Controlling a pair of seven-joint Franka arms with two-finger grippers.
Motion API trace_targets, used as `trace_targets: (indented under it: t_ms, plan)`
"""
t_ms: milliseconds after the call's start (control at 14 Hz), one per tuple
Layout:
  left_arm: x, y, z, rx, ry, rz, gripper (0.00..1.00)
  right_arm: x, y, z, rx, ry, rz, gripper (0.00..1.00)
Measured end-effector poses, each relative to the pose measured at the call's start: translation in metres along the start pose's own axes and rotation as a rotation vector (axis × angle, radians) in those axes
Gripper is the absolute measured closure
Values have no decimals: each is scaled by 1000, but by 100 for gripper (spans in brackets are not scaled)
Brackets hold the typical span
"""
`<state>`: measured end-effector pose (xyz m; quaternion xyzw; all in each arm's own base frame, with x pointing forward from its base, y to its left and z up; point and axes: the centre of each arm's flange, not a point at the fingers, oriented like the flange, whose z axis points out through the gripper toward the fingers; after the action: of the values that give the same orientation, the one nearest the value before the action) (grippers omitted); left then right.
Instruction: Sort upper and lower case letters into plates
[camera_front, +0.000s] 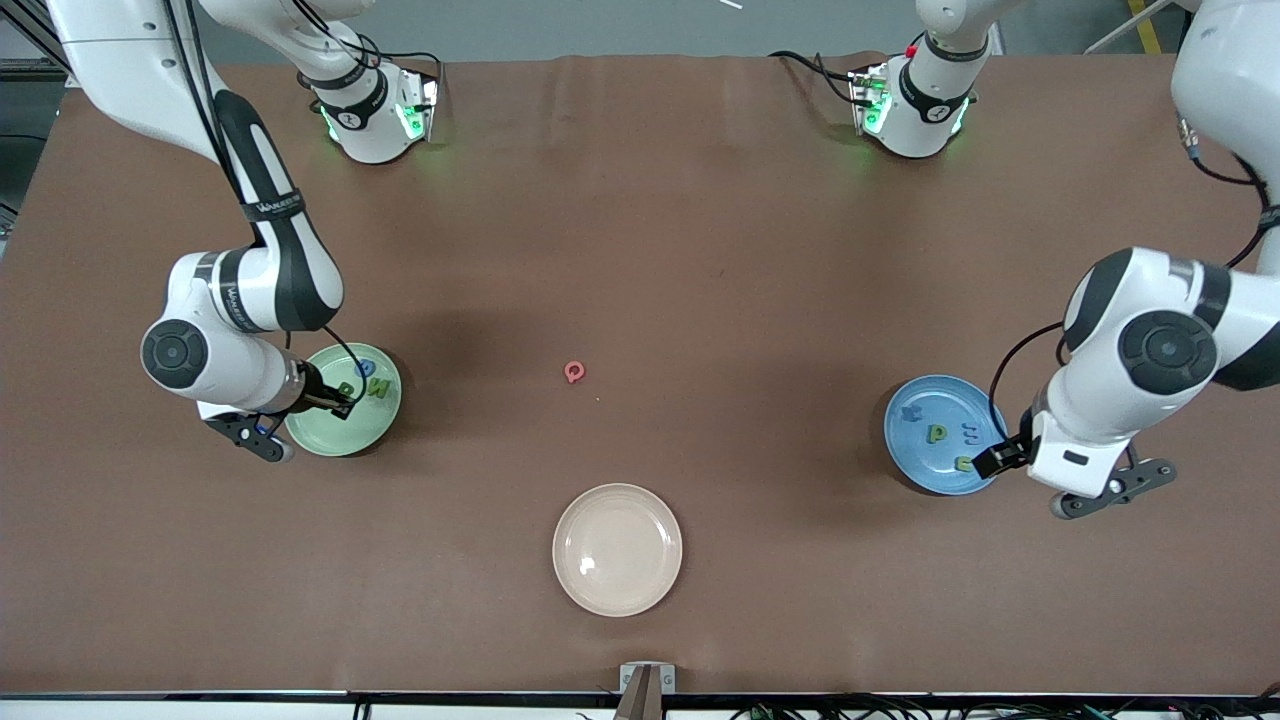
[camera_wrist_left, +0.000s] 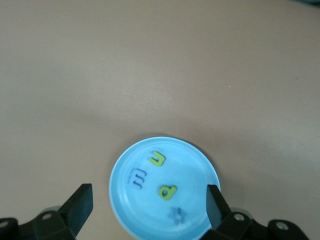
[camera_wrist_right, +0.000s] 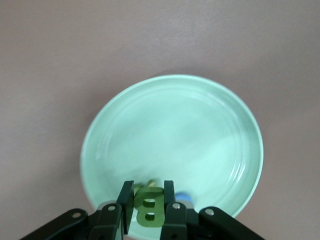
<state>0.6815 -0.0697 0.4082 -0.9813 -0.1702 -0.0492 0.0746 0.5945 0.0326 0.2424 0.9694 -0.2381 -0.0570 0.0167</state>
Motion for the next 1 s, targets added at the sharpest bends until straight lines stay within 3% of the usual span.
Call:
trace_targets:
  t_ms: [214, 429, 714, 1000]
  plan:
    - [8, -22, -59, -16, -48, 54, 0, -3, 26, 29, 17, 33, -31, 72]
    - [18, -56, -100, -6, -22, 150, 0, -1, 39, 36, 17, 33, -41, 72]
    - [16, -105, -146, -73, -29, 211, 0, -4, 46, 46, 16, 32, -44, 72]
    - [2, -110, -172, -55, -31, 270, 0, -6, 50, 55, 12, 23, -41, 72]
